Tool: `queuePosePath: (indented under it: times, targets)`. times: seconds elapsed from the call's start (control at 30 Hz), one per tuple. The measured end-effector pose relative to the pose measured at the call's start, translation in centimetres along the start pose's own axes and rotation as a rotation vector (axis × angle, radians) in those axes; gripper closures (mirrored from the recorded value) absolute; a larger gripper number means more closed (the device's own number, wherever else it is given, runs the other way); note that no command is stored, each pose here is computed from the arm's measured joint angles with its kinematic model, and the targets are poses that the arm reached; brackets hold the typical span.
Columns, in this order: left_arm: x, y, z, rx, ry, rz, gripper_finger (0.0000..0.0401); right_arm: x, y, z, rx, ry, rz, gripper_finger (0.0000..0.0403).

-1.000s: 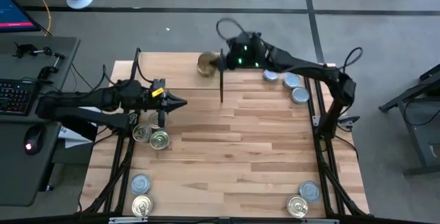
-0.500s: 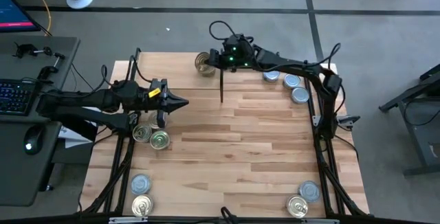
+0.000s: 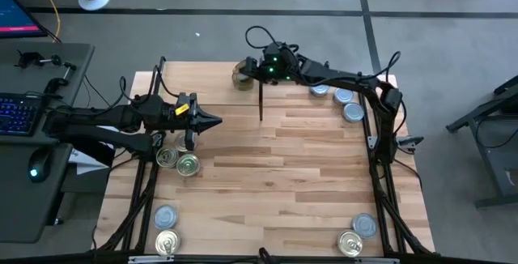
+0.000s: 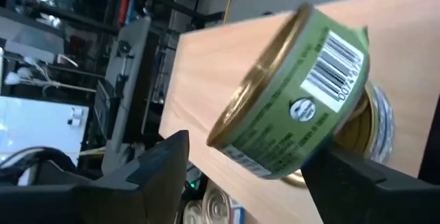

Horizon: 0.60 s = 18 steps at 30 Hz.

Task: Stack canned seafood by type on shelf
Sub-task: Stack the green tuna can on top of the other green tuna can on the shelf

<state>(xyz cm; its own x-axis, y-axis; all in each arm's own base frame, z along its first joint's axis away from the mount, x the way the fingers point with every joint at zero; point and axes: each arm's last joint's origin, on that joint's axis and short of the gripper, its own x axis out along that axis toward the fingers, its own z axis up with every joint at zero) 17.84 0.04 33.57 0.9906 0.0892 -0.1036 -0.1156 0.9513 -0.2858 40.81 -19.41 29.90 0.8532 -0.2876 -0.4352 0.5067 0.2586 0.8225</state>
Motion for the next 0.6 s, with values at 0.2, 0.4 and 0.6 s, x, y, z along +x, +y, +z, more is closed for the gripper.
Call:
queuePosePath:
  times: [0.2,0.4,0.6]
  targets:
    - [0.0,0.0,0.0,0.0,0.0,0.0,0.0401,0.0,-0.1,-0.6,0.0,0.068,-0.008,0.0145]
    - [0.0,0.0,0.0,0.0,0.002,0.001,0.0401,0.0,0.0,-1.0,0.007,0.178,0.036,0.0144]
    - [0.0,0.0,-0.1,0.001,0.01,0.003,0.0401,-0.1,-0.7,-1.3,0.017,0.21,-0.037,0.0144]
